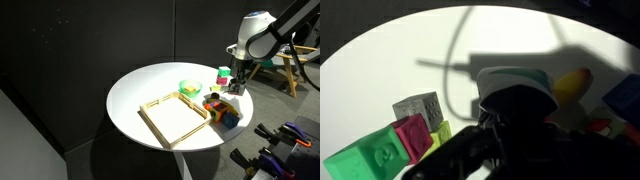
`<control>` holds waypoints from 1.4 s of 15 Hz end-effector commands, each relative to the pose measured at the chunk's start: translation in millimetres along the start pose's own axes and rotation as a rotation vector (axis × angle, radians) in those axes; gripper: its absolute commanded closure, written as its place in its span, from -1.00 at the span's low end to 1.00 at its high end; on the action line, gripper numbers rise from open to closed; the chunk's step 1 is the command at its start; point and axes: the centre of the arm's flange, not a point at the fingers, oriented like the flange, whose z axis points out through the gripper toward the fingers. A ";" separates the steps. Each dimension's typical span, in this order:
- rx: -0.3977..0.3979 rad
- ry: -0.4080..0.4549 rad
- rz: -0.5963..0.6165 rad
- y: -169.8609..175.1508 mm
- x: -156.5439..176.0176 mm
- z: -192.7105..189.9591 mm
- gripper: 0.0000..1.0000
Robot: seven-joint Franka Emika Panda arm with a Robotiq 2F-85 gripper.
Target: Pick up the orange block and put it in the green bowl, pick up the block with the number one on it and put it in the tray
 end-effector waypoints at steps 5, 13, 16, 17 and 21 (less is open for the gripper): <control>-0.001 0.003 -0.023 -0.4 -1.4 0.1 0.55; -0.001 0.003 -0.024 -0.4 -1.5 0.1 0.55; -0.004 0.007 -0.029 0.8 1.9 -0.5 0.88; -0.003 0.010 -0.043 1.0 5.2 -0.6 0.88; -0.012 0.023 -0.115 -3.9 21.6 -5.6 0.88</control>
